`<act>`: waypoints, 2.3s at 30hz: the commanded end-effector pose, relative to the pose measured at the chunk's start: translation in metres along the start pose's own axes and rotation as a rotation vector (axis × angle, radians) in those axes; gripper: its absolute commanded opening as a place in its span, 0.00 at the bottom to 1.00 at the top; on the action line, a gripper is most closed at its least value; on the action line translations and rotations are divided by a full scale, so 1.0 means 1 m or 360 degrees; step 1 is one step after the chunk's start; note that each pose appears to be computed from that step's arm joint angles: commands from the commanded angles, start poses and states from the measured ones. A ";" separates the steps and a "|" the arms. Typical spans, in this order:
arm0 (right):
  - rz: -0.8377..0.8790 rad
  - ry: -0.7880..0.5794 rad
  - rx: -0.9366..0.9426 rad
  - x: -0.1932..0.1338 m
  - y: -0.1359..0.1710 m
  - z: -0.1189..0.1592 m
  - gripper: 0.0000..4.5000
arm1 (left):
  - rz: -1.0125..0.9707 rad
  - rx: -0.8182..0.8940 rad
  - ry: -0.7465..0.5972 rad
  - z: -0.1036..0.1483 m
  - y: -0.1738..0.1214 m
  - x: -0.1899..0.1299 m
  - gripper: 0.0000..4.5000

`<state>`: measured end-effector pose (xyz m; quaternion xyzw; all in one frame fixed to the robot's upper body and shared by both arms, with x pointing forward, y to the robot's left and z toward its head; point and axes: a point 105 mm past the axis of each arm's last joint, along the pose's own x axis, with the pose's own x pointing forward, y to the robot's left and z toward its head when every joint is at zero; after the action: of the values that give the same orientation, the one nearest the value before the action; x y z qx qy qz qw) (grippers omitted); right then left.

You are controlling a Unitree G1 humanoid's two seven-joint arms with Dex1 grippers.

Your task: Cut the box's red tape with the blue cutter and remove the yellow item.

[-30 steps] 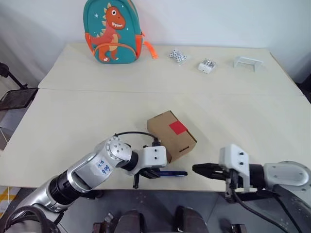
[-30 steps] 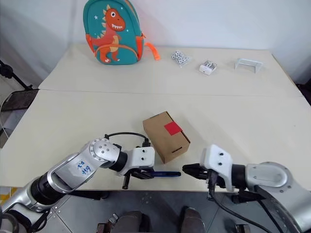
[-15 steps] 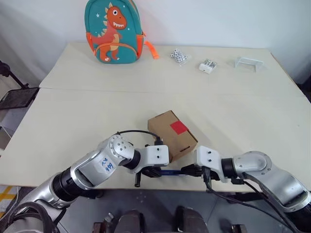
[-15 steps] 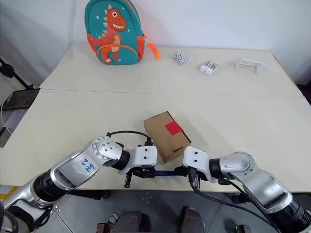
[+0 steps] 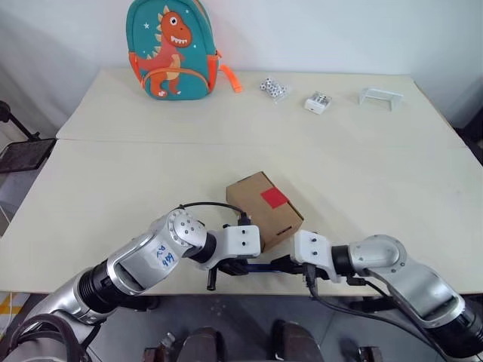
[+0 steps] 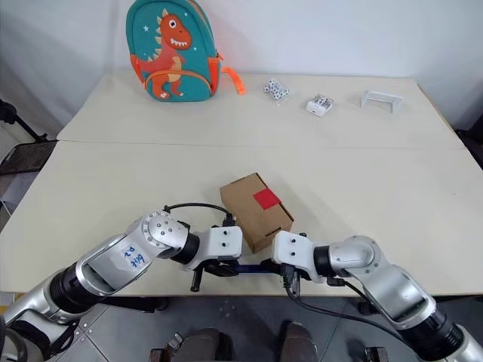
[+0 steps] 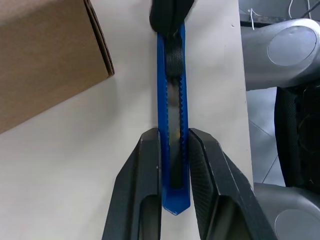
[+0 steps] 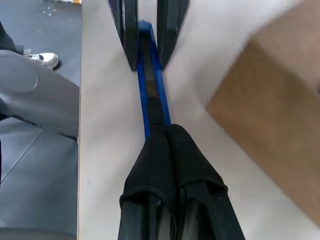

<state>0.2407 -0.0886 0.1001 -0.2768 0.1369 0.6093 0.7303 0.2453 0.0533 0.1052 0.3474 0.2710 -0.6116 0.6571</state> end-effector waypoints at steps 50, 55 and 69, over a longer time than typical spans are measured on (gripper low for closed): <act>-0.0165 -0.0232 0.1244 -0.053 -0.051 0.106 1.00 | 0.0515 0.1223 -0.0532 0.065 0.045 -0.084 0.10; -0.0165 -0.0200 0.1253 -0.047 -0.053 0.105 1.00 | 0.0522 0.1180 -0.0531 0.068 0.046 -0.079 0.10; -0.0120 -0.0161 0.1332 -0.045 -0.047 0.092 0.74 | 0.0536 0.1174 -0.0493 0.065 0.046 -0.079 0.10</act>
<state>0.2652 -0.0786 0.2009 0.0631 0.3420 0.4764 0.8075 0.2841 0.0553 0.2050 0.4899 -0.1057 -0.6022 0.6214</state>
